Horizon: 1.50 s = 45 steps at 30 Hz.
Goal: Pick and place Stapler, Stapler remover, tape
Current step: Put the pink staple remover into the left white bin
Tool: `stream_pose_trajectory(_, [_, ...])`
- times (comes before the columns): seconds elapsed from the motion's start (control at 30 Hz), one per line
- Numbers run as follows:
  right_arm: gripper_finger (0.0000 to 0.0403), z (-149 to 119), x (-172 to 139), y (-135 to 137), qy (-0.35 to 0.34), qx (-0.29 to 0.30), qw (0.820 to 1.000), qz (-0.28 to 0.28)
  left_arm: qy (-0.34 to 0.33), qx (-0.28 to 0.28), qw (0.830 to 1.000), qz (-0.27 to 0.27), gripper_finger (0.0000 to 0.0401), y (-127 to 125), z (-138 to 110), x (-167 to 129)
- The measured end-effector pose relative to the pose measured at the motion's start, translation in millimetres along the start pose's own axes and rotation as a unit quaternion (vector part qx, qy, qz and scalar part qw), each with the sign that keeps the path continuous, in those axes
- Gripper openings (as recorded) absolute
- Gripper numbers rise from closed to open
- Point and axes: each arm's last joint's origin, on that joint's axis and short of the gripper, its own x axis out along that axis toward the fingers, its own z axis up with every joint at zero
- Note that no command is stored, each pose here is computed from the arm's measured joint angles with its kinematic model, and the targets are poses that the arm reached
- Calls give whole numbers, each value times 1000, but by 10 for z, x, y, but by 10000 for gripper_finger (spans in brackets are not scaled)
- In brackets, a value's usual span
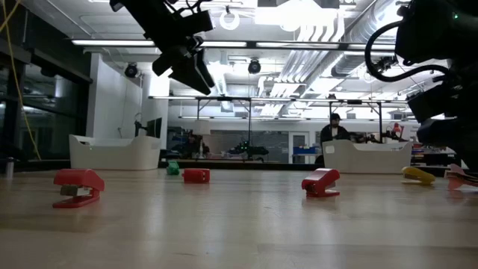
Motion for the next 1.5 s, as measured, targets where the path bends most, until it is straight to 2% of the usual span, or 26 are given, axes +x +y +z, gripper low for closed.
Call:
stream_pose_trajectory(0.23, [245, -12, 12, 27, -11, -61, 998, -22, -3, 0, 1000, -5, 220, -3, 2, 0])
stream_pose_trajectory(0.5, [235, -7, 23, 44, -30, -61, 996, -58, -3, 0, 1000, -6, 220, -3, 2, 0])
stream_pose_trajectory(0.87, [215, 17, 25, 46, -43, -87, 993, -65, -4, 0, 1000, -7, 220, -4, 3, 0])
stream_pose_trajectory(1.13, [173, 21, 24, 42, -46, -91, 992, -71, -4, 0, 1000, -7, 220, -3, 4, -1])
stream_pose_trajectory(1.5, [84, 34, 22, 45, -54, -91, 992, -73, -4, -1, 1000, -7, 220, -3, 4, -1])
